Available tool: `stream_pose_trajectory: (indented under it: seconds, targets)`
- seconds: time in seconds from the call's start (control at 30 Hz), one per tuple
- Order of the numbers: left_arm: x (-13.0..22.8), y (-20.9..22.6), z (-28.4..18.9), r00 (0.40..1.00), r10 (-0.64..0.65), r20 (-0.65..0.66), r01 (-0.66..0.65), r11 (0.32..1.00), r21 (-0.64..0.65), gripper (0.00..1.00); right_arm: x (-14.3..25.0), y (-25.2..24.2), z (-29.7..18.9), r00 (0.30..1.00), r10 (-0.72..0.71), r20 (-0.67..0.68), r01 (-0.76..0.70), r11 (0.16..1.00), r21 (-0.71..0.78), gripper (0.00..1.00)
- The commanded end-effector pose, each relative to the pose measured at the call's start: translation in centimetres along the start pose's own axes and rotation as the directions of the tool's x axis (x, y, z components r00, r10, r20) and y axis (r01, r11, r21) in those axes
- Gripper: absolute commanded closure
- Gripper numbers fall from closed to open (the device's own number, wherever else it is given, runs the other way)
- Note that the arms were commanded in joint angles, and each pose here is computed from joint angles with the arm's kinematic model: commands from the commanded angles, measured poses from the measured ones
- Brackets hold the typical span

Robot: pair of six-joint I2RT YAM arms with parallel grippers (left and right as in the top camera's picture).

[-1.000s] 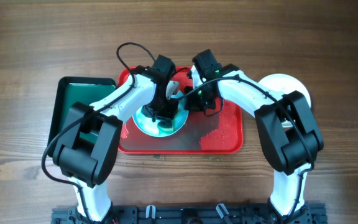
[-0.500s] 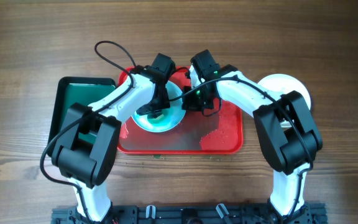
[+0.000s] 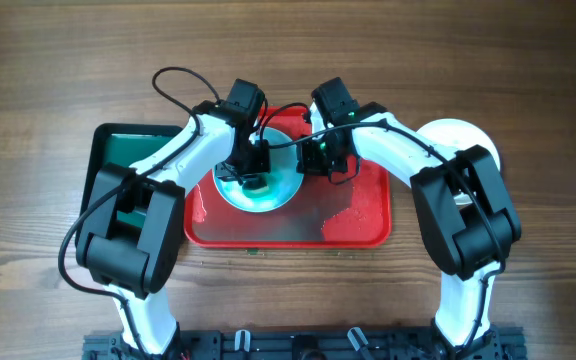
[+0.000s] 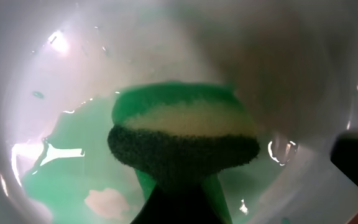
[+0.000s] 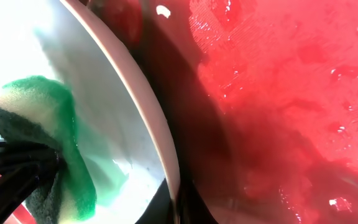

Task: Clean dirty plates on tray and stack at the side
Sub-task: 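Scrub the third plate with the sponge while the right gripper holds it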

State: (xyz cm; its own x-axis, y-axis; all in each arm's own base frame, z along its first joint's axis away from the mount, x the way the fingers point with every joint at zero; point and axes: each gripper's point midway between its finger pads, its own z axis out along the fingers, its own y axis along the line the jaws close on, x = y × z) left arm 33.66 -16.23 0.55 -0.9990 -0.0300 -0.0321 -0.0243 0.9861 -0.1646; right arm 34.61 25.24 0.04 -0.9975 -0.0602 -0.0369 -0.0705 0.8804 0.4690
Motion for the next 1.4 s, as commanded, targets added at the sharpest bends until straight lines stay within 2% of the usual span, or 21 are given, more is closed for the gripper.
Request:
stream_pose_trajectory:
  seconds: [0.0, 0.13, 0.27, 0.33, 0.4, 0.5, 0.67, 0.77, 0.83, 0.97, 1.03, 1.1, 1.17, 1.23, 1.37]
  targets:
    - [0.2, 4.4, 2.3, 0.991, -0.128, 0.042, 0.134, 0.966, -0.219, 0.96, 0.5, -1.0, 1.3, 1.000, -0.013, -0.015, 0.013, 0.999, 0.031, 0.96]
    - [0.2, 7.0, 1.5, 0.968, -0.221, 0.114, 0.248, 0.904, -0.349, 0.96, 0.4, -0.9, 1.3, 1.000, -0.012, -0.012, 0.012, 1.000, 0.029, 0.96]
    - [2.0, 6.3, 1.7, 0.962, -0.269, 0.040, 0.267, 0.906, -0.327, 0.96, 0.3, -0.9, 1.3, 1.000, -0.013, -0.009, 0.013, 1.000, 0.027, 0.96]
    - [3.5, 4.4, 2.1, 0.956, -0.288, -0.063, 0.266, 0.933, -0.241, 0.96, 0.3, -0.9, 1.3, 1.000, -0.013, -0.009, 0.014, 1.000, 0.027, 0.96]
    - [4.4, 1.3, 2.3, 0.964, -0.197, -0.179, 0.187, 0.980, -0.069, 0.96, 0.3, -0.9, 1.3, 1.000, -0.014, -0.009, 0.014, 1.000, 0.028, 0.96]
    - [4.5, -1.9, 2.1, 0.973, -0.064, -0.224, 0.094, 0.988, 0.125, 0.96, 0.4, -0.9, 1.3, 1.000, -0.014, -0.011, 0.014, 0.999, 0.028, 0.96]
    - [1.2, -1.7, 2.5, 0.994, -0.059, -0.092, 0.071, 0.988, 0.137, 0.96, 0.6, -1.0, 1.3, 1.000, -0.016, -0.018, 0.017, 0.999, 0.032, 0.96]
    - [-2.6, 1.7, 2.5, 0.982, -0.161, 0.097, 0.163, 0.986, -0.018, 0.96, 0.7, -1.2, 1.3, 1.000, -0.014, -0.025, 0.015, 0.999, 0.041, 0.96]
    - [-4.1, 5.0, 1.9, 0.947, -0.240, 0.213, 0.275, 0.950, -0.152, 0.96, 0.8, -1.4, 1.3, 1.000, -0.013, -0.026, 0.014, 0.999, 0.050, 0.96]
    - [-2.4, 9.1, 1.0, 0.908, -0.345, 0.240, 0.408, 0.858, -0.312, 0.96, 0.8, -1.4, 1.3, 1.000, -0.009, -0.025, 0.011, 0.999, 0.051, 0.96]
    - [-1.3, 9.7, 0.9, 0.911, -0.358, 0.205, 0.410, 0.846, -0.340, 0.96, 0.7, -1.3, 1.3, 1.000, -0.011, -0.023, 0.012, 0.999, 0.050, 0.96]
    - [-0.5, 9.1, 0.3, 0.917, -0.367, 0.155, 0.398, 0.857, -0.327, 0.96, 0.7, -1.3, 1.3, 1.000, -0.011, -0.023, 0.012, 0.999, 0.049, 0.96]
    - [-1.0, 7.3, -1.1, 0.937, -0.329, 0.118, 0.348, 0.902, -0.256, 0.96, 0.7, -1.2, 1.3, 1.000, -0.012, -0.024, 0.013, 0.999, 0.042, 0.95]
    - [-2.7, 5.0, -4.1, 0.962, -0.246, 0.121, 0.264, 0.950, -0.167, 0.96, 0.9, -0.8, 1.3, 0.999, -0.025, -0.034, 0.026, 1.000, 0.017, 0.96]
    - [-4.8, 2.7, -9.5, 0.966, -0.197, 0.166, 0.207, 0.977, -0.044, 0.96, 1.1, -0.2, 1.3, 0.998, -0.042, -0.045, 0.041, 0.999, -0.019, 0.96]
